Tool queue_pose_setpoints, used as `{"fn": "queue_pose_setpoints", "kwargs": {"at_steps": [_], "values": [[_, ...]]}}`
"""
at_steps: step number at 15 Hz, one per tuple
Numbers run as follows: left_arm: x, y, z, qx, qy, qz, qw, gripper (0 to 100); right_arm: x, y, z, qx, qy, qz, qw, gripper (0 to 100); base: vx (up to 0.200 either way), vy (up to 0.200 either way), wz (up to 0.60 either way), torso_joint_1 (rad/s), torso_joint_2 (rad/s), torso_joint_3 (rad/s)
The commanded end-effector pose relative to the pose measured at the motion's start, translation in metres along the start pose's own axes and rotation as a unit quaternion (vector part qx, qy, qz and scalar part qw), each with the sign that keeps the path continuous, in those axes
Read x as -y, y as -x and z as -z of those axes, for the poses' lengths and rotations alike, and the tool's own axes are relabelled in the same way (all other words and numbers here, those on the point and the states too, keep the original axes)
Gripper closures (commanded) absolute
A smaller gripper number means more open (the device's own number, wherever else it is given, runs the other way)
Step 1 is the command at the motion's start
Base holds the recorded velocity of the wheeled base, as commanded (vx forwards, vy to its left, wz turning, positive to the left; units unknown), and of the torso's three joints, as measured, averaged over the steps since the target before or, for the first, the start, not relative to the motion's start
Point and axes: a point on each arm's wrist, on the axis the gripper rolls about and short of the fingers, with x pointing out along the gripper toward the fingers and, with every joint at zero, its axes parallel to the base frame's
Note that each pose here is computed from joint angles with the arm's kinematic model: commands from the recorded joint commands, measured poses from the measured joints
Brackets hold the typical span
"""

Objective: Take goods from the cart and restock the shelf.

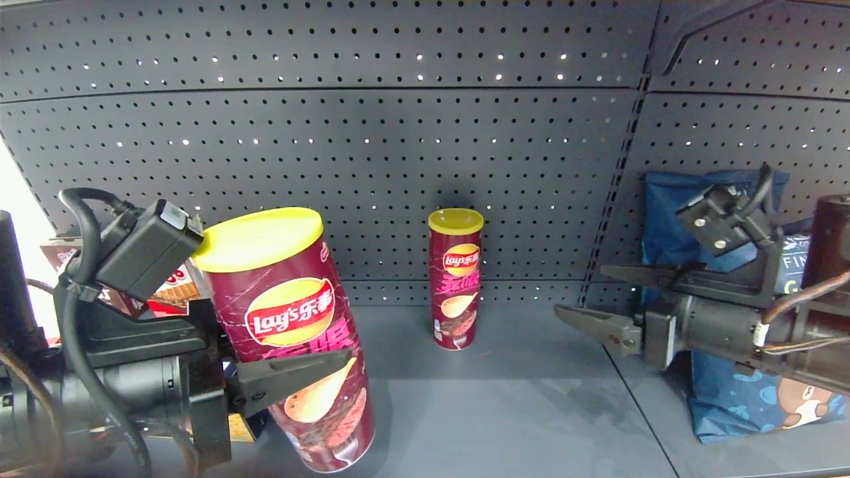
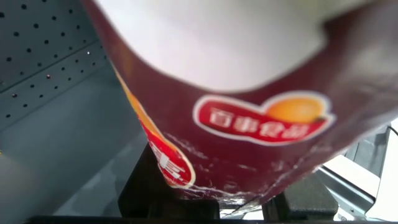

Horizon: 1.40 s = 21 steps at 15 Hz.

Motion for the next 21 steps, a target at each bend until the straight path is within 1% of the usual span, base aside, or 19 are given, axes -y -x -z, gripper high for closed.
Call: {"fn": "queue_pose_setpoints", "kwargs": {"at_steps": [1, 3, 4, 6, 8, 10, 13, 14, 17, 21], "values": [[-0.002, -0.004, 0.002, -0.007, 0.004, 0.000, 1.0000, 100, 0.009, -0.047, 0.023, -0.020, -0.005, -0.002, 1.000, 0, 0.000, 0.000, 0.00, 0.000, 0.00, 0.000], [-0.002, -0.004, 0.003, -0.008, 0.004, 0.000, 1.0000, 100, 0.012, -0.064, 0.021, 0.004, -0.001, -0.033, 0.999, 0, 0.000, 0.000, 0.00, 0.000, 0.00, 0.000], [-0.003, -0.005, 0.002, -0.007, 0.004, -0.001, 1.0000, 100, 0.017, -0.073, 0.020, 0.016, 0.000, -0.056, 0.998, 0, 0.000, 0.000, 0.00, 0.000, 0.00, 0.000], [-0.004, -0.007, 0.003, -0.011, 0.006, -0.001, 0.9999, 100, 0.021, -0.081, 0.022, 0.023, 0.001, -0.068, 0.997, 0, 0.000, 0.000, 0.00, 0.000, 0.00, 0.000], [-0.005, -0.009, 0.003, -0.013, 0.006, -0.001, 0.9999, 100, 0.032, -0.096, 0.031, 0.037, 0.002, -0.101, 0.994, 0, 0.000, 0.000, 0.00, 0.000, 0.00, 0.000], [-0.006, -0.010, 0.003, -0.014, 0.007, -0.001, 0.9999, 100, 0.036, -0.108, 0.036, 0.039, 0.002, -0.112, 0.993, 0, 0.000, 0.000, 0.00, 0.000, 0.00, 0.000], [-0.006, -0.011, 0.004, -0.017, 0.008, 0.000, 0.9998, 100, 0.038, -0.129, 0.041, 0.047, 0.006, -0.119, 0.992, 0, 0.000, 0.000, 0.00, 0.000, 0.00, 0.000], [-0.006, -0.011, 0.004, -0.016, 0.008, 0.000, 0.9998, 100, 0.038, -0.136, 0.044, 0.050, 0.008, -0.133, 0.990, 0, 0.000, 0.000, 0.00, 0.000, 0.00, 0.000], [-0.006, -0.011, 0.005, -0.018, 0.009, -0.001, 0.9998, 100, 0.038, -0.149, 0.050, 0.058, 0.012, -0.155, 0.986, 0, 0.000, 0.000, 0.00, 0.000, 0.00, 0.000], [-0.006, -0.011, 0.005, -0.018, 0.009, 0.000, 0.9998, 100, 0.037, -0.156, 0.051, 0.060, 0.013, -0.168, 0.984, 0, 0.000, 0.000, 0.00, 0.000, 0.00, 0.000]]}}
